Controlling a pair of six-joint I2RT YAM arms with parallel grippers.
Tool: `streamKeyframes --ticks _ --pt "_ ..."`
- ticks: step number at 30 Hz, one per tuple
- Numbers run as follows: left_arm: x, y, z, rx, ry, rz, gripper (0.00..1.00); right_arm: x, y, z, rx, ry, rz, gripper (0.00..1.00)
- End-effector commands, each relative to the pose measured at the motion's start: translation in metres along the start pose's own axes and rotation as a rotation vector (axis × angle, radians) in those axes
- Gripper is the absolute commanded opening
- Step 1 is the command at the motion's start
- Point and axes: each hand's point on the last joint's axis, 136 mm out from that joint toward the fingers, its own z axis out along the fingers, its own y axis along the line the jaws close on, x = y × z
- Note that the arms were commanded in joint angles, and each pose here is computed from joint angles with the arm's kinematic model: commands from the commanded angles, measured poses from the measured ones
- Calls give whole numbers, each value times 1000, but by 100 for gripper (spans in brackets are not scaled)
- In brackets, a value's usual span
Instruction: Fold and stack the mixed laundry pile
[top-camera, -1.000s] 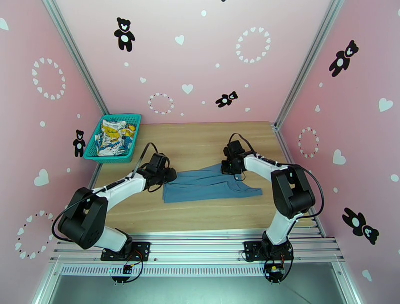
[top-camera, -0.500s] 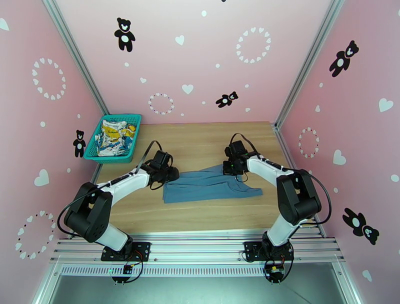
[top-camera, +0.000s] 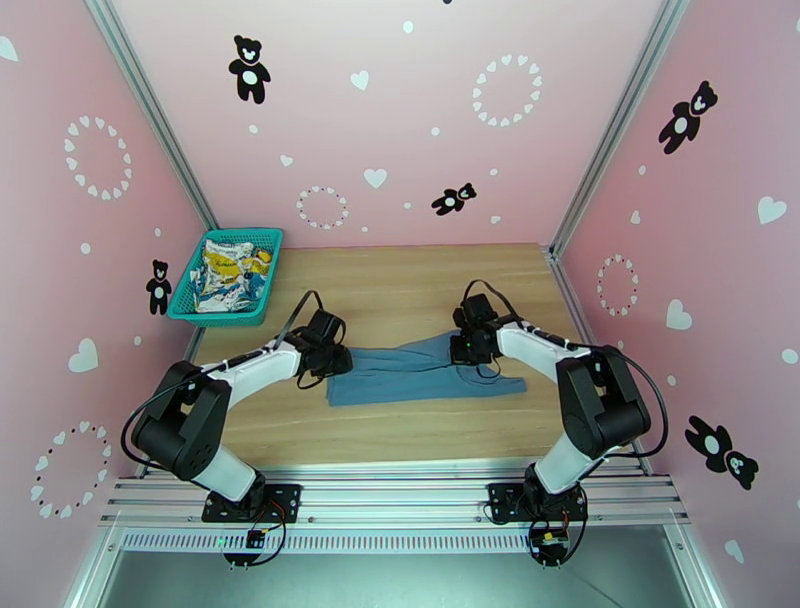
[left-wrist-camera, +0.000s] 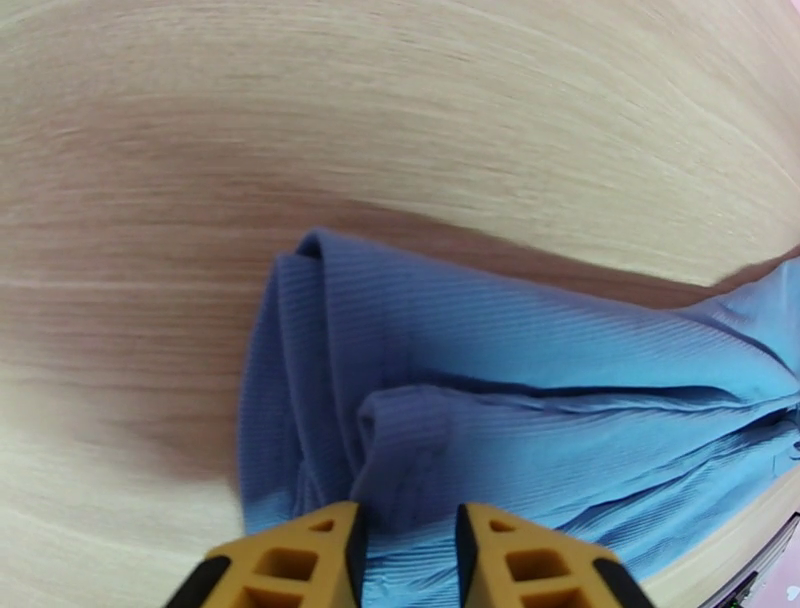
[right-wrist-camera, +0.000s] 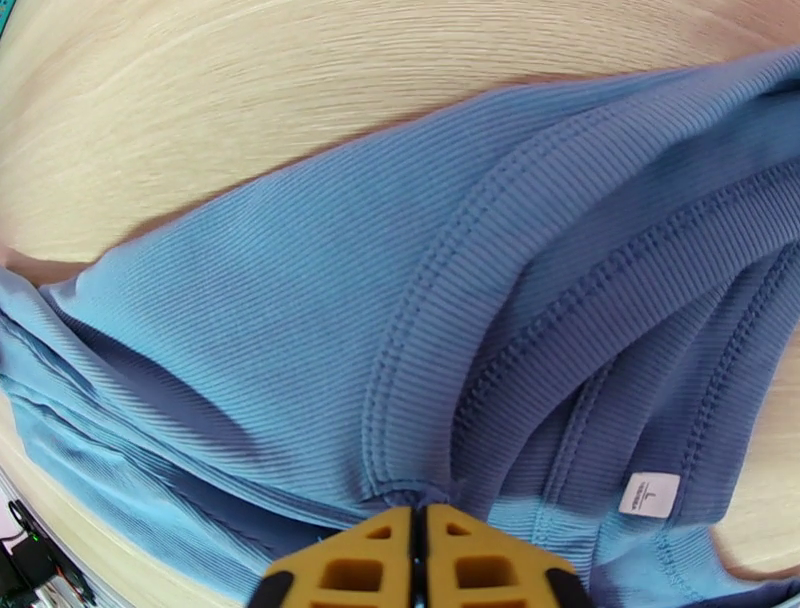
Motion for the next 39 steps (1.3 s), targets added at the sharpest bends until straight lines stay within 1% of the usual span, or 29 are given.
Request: streamKeyframes --ticks 1,3,4,5,7,9,11,13,16,19,22,25,30,36,39 --pt "-3 9 -16 -62 -36 27 29 4 -4 9 20 14 -6 27" --pt "-9 11 -28 -85 -61 43 30 4 -5 5 26 11 -5 33" --pt "-12 11 -35 -88 -75 51 32 2 -4 -1 27 0 -5 36" --pt "-15 10 -43 -91 -90 57 37 -1 -3 -9 29 -20 -5 38" --pt "-22 6 -55 -86 -114 76 38 -9 -3 -29 43 -60 -3 42" --pt "-29 -6 -65 -40 -140 112 38 -17 -9 -45 71 -88 10 44" --pt "-36 -28 -69 48 -154 154 37 -26 -26 -53 106 -93 49 44" --pt "-38 -49 -66 105 -148 200 36 -35 -47 -53 126 -77 123 44" --pt "-34 -74 -50 127 -111 266 35 -53 -73 -47 77 -62 280 44" --pt "-28 -92 -31 160 -81 286 34 -74 -87 -40 25 -75 414 45" --pt "-24 -103 -16 198 -62 275 32 -94 -91 -35 -17 -96 481 48" --pt "-18 -103 -1 192 -34 268 32 -105 -93 -28 -25 -90 512 49" --pt "-7 -96 14 170 5 268 31 -111 -103 -24 7 -101 552 49" --pt "-4 -92 17 161 8 263 31 -113 -113 -16 44 -99 589 49" --pt "-5 -93 16 164 6 261 31 -118 -115 -10 40 -103 601 46"
